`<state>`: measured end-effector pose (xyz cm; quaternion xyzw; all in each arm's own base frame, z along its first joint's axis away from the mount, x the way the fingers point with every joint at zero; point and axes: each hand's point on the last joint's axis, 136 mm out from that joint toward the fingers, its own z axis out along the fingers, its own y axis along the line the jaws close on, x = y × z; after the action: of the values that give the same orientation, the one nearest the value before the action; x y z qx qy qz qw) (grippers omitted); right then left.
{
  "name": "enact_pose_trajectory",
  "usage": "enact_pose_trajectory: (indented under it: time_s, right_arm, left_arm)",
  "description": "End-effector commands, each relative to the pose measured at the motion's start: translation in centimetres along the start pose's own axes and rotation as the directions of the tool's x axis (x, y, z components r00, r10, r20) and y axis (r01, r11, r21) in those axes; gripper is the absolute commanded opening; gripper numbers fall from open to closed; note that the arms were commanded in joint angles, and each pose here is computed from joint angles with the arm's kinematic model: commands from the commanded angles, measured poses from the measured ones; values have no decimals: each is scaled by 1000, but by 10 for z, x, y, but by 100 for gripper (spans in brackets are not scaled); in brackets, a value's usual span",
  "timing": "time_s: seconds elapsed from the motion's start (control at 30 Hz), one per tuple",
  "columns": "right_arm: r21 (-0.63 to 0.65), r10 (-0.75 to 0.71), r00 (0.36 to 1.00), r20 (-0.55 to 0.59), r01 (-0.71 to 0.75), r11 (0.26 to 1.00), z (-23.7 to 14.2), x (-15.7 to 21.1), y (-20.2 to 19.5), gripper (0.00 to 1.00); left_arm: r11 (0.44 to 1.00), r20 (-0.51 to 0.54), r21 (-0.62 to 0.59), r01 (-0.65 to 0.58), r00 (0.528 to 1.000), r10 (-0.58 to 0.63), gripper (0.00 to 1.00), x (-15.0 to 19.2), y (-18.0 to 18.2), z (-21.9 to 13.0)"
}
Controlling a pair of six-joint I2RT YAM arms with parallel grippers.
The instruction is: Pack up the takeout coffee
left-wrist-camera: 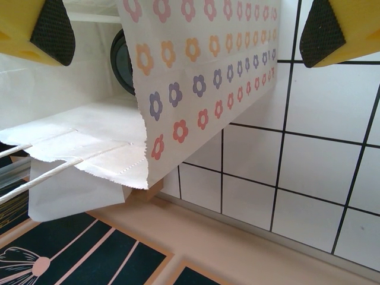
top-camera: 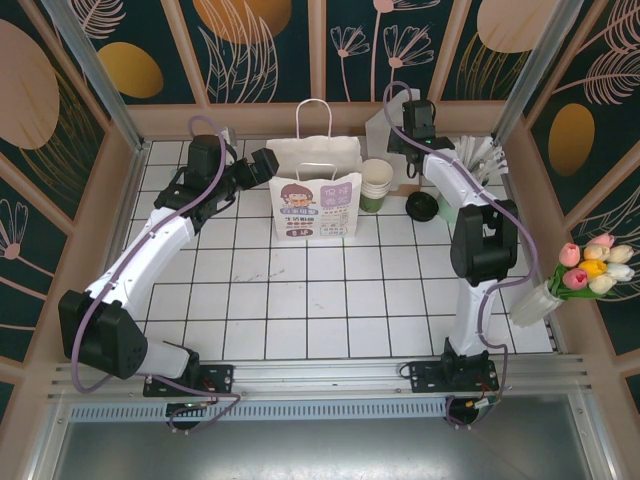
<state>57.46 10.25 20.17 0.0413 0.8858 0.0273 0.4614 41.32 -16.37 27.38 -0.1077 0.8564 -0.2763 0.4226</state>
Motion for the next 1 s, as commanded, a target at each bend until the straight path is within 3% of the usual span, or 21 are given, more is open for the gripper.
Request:
enact_pose_trajectory:
  time_s: [0.0,0.33,0.67,0.83,0.97]
  right_arm:
    - [6,18,994,109,-19,1000,-24,-33,-4,0]
    - [-24,57,961,270,-52,998,-82,-87,-6,0]
    - [-104,-5,915,403,51,993,-146,-124,7,0]
    - [-57,-57,921,384,86,995,-145,-119,-1,0]
    - [-76,-40,924,380,74,994,-150,-120,1,0]
  left_arm:
    - [1000,21,13,-10,1000,10,99,-5,-2,-8]
    - [1000,31,10,-23,999,22,99,-7,-2,-10]
    - [997,52,33,-65,997,64,99,-12,-9,-18]
    - [996,56,38,-75,996,73,99,-13,-10,-20]
    - [986,50,111,-125,992,120,99,-13,-26,-25]
